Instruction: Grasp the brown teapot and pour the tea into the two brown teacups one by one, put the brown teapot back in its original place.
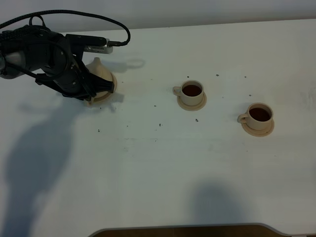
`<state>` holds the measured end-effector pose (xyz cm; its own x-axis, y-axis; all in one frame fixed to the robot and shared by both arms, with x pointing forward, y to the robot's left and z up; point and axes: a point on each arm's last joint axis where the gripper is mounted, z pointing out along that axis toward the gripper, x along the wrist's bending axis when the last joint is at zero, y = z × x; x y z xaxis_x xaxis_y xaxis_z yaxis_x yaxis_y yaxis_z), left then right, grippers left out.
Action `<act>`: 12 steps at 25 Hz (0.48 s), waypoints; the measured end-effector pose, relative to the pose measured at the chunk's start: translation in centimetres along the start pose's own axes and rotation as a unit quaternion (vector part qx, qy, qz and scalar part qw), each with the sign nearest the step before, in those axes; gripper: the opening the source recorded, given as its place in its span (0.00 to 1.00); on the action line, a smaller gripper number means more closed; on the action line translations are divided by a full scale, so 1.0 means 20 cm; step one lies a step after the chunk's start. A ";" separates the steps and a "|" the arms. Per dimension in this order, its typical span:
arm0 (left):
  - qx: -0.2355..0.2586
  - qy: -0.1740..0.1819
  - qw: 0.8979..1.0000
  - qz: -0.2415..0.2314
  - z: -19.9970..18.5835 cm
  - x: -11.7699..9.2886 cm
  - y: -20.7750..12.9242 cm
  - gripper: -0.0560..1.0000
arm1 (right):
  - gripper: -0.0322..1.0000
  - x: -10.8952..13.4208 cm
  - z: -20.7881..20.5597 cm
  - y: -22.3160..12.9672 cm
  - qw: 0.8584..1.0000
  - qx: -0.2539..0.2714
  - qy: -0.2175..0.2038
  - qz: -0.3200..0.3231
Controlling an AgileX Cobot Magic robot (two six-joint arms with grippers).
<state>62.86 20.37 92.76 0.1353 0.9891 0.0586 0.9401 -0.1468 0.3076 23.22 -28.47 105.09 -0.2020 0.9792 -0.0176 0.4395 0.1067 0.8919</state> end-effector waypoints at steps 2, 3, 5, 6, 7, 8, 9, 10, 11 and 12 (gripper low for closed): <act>0.000 0.000 1.000 0.000 0.00 0.00 0.00 0.15 | 0.24 0.00 0.00 0.00 1.000 0.000 0.000 0.000; 0.000 0.000 1.000 0.000 0.00 0.00 0.00 0.15 | 0.24 0.00 0.00 0.00 1.000 0.000 0.000 0.000; 0.000 0.000 1.000 0.000 0.00 0.00 0.00 0.15 | 0.24 0.00 0.00 0.00 1.000 0.000 0.000 0.000; 0.000 0.000 1.000 0.000 0.00 0.00 0.00 0.15 | 0.24 0.00 0.00 0.00 1.000 0.000 0.000 0.000; 0.000 0.000 1.000 0.000 0.00 0.00 0.00 0.16 | 0.24 0.00 0.00 0.00 1.000 0.000 0.000 0.000; 0.000 0.000 1.000 0.000 0.00 0.00 0.00 0.17 | 0.24 0.00 0.00 0.00 1.000 0.000 0.000 0.000; 0.000 0.000 1.000 0.000 0.00 0.00 0.00 0.18 | 0.24 0.00 0.00 0.00 1.000 0.000 0.000 0.000; 0.000 0.000 1.000 0.000 0.00 0.00 0.00 0.20 | 0.24 0.00 0.00 0.00 1.000 0.000 0.000 0.000; 0.001 0.000 1.000 0.000 0.00 0.00 0.00 0.23 | 0.24 0.00 0.00 0.00 1.000 0.000 0.000 0.000; 0.003 0.001 1.000 0.000 0.00 0.00 0.00 0.27 | 0.24 0.00 0.00 0.00 1.000 0.000 0.000 0.000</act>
<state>62.80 20.39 92.74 0.1353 0.9889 0.0609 0.9421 -0.1474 0.3011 23.22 -28.47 105.09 -0.2020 0.9792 -0.0176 0.4395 0.1067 0.8919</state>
